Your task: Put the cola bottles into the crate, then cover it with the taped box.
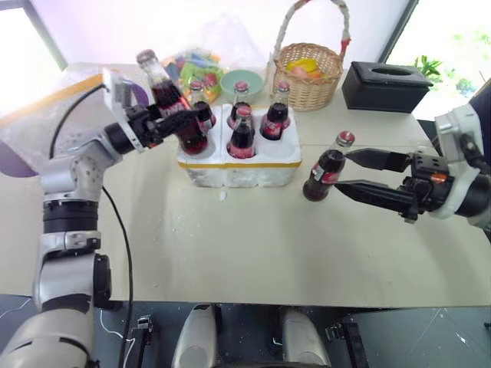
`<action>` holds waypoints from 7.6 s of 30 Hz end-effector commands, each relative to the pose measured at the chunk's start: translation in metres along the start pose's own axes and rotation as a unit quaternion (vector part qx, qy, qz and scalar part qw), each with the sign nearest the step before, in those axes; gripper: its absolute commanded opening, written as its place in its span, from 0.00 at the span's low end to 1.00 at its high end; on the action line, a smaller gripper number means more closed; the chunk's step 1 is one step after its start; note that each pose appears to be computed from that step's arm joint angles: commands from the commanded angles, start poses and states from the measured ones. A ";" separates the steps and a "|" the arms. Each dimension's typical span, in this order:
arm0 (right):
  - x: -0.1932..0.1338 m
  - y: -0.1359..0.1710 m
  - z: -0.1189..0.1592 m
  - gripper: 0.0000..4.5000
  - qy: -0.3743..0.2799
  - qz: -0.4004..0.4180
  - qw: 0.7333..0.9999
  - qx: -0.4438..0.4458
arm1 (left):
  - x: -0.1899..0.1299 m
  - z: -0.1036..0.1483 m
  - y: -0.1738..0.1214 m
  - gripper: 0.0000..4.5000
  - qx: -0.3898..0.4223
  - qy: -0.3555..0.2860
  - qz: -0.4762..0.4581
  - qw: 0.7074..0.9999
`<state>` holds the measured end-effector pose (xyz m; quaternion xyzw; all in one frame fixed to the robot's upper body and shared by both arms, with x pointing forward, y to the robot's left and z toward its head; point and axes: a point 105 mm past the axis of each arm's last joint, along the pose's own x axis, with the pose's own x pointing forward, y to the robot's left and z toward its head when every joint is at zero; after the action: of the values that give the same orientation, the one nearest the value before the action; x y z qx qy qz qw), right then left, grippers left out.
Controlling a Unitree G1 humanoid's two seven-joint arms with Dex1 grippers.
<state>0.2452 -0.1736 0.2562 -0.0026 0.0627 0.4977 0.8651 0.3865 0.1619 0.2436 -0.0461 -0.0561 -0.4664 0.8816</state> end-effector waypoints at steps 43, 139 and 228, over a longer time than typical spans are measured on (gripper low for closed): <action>-0.010 -0.041 -0.060 1.00 0.010 -0.190 0.982 -0.011 | -0.065 0.051 -0.103 0.98 0.020 0.051 -0.200 0.978; 0.025 -0.076 0.000 0.99 -0.002 -0.179 0.983 -0.033 | -0.301 0.043 0.101 1.00 0.231 0.556 0.361 0.712; 0.025 -0.011 -0.011 1.00 0.006 -0.040 0.998 -0.049 | -0.229 0.032 0.118 0.88 0.094 0.430 0.419 0.794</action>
<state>0.2702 -0.1589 0.2300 -0.0334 0.0697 0.4638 0.8826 0.3537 0.4181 0.2251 0.2238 0.3313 -0.0287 0.9162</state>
